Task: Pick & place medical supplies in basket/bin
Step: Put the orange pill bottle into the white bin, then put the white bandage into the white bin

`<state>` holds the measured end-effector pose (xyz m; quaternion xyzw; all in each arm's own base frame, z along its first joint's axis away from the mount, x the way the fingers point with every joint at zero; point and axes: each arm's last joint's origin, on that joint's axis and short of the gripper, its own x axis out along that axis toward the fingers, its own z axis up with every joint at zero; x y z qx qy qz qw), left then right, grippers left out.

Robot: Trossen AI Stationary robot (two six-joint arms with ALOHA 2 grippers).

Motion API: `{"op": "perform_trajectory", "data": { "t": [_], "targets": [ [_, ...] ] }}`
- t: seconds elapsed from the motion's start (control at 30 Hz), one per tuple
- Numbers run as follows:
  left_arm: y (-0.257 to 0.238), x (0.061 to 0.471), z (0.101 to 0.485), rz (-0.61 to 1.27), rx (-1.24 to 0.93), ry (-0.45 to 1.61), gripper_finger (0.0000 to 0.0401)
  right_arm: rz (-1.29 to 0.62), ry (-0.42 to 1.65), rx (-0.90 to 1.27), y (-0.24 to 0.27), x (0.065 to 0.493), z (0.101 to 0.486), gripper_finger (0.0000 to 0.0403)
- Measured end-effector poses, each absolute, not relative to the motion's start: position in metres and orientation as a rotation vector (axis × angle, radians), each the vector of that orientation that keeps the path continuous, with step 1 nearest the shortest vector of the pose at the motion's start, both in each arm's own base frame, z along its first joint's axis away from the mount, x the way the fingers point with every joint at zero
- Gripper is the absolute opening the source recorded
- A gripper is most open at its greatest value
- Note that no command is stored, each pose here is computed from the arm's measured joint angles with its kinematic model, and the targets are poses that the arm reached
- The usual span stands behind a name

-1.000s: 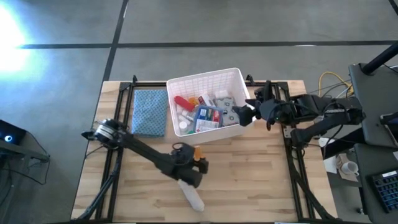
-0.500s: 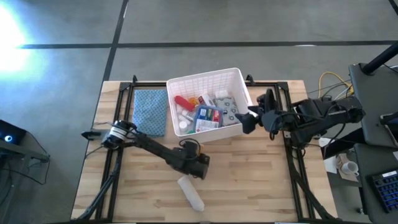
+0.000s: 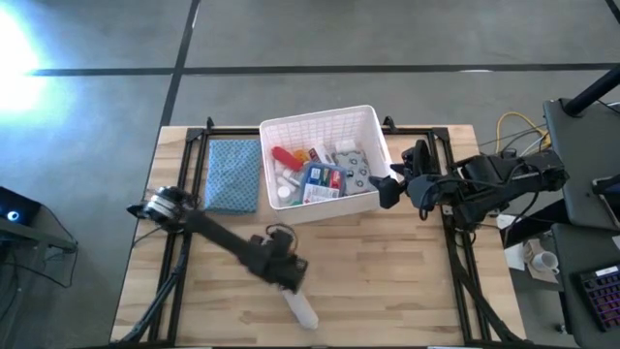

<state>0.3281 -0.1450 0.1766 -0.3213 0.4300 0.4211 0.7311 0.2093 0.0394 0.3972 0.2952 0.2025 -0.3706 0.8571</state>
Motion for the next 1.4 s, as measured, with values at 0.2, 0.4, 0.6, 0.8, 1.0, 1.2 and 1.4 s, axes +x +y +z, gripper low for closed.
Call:
{"op": "perform_trajectory", "data": {
  "t": [0.2, 0.4, 0.6, 0.8, 1.0, 1.2, 1.4],
  "targets": [
    [-0.187, 0.282, 0.258, 0.649, -0.698, 0.766, 0.0154, -0.785, 0.444, 0.602, 0.039, 0.208, 0.396, 0.0370],
    [-0.174, 0.236, 0.369, 0.562, -0.649, 0.104, 0.0176, -0.789, 0.442, 0.585, 0.039, 0.208, 0.396, 0.0370],
    [-0.106, 0.226, 0.423, 0.705, -0.401, -0.023, 0.0176, -0.801, 0.428, 0.577, 0.038, 0.208, 0.397, 0.0370],
    [-0.031, 0.274, 0.411, 0.726, -0.254, 0.128, 0.0213, -0.807, 0.419, 0.599, 0.038, 0.208, 0.397, 0.0370],
    [0.015, 0.286, 0.394, 0.875, -0.181, 0.277, 0.0270, -0.780, 0.441, 0.622, 0.042, 0.207, 0.396, 0.0370],
    [-0.025, 0.247, 0.443, 0.561, -0.286, 0.310, 0.0290, -0.739, 0.509, 0.642, 0.056, 0.199, 0.392, 0.0370],
    [-0.099, 0.222, 0.437, 0.299, -0.572, 0.400, 0.0287, -0.646, 0.650, 0.718, 0.078, 0.195, 0.375, 0.0370]
  ]
}}
